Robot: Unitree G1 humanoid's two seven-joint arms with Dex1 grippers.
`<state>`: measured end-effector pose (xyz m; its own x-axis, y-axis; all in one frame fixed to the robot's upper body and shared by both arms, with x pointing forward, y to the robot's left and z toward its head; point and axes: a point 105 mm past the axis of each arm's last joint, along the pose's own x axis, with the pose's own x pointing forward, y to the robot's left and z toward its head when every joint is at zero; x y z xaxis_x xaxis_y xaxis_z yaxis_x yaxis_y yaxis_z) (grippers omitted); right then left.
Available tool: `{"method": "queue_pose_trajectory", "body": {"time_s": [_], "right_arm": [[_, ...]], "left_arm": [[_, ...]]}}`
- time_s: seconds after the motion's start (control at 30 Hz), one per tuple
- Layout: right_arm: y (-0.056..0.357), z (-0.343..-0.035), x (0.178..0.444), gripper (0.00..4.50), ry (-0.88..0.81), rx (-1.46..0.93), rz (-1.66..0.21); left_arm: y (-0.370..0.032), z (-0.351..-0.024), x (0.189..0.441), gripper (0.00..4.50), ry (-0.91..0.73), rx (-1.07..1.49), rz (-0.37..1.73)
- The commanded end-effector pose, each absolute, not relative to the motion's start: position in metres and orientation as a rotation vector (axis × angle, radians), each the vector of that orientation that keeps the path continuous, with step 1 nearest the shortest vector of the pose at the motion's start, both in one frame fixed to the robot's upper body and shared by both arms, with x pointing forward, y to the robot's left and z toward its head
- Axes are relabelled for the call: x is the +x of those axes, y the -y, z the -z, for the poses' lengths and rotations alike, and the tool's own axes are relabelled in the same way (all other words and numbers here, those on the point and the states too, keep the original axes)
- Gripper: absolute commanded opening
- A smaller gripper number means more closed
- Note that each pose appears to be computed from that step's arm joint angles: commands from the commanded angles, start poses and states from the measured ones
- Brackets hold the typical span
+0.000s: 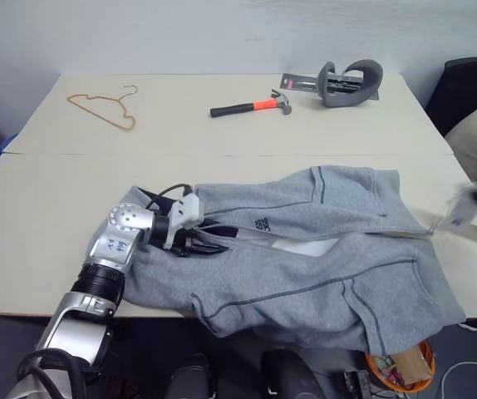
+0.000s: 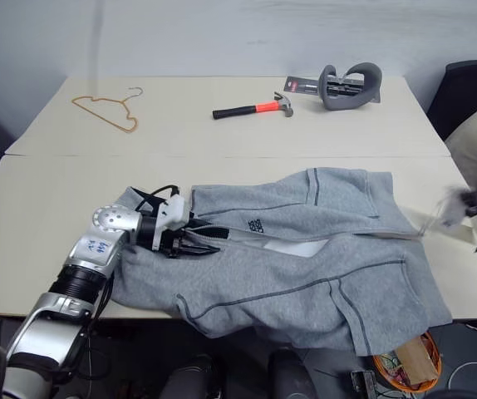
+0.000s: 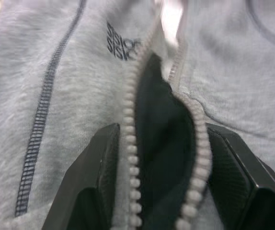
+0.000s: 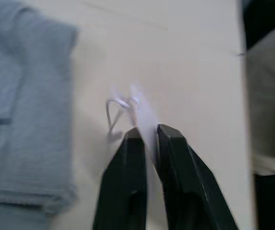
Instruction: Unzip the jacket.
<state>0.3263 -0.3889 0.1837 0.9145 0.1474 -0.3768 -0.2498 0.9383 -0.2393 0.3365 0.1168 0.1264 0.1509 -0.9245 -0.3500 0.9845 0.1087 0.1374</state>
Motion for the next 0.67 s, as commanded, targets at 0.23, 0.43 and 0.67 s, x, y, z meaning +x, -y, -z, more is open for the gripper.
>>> {"method": "queue_pose_trajectory", "body": {"time_s": [0.23, 0.43, 0.67], "right_arm": [[0.354, -0.237, 0.26, 3.72, -0.418, -0.362, -0.584], [0.349, -0.258, 0.2, 4.46, -0.451, -0.33, -0.714], [0.353, -0.256, 0.194, 4.46, -0.402, -0.312, -0.653]], "left_arm": [[-0.198, -0.209, 0.301, 4.5, -0.253, 0.289, 1.427], [-0.246, -0.245, 0.284, 4.5, -0.267, 0.424, 1.277], [-0.255, -0.245, 0.283, 4.5, -0.252, 0.471, 1.214]]}}
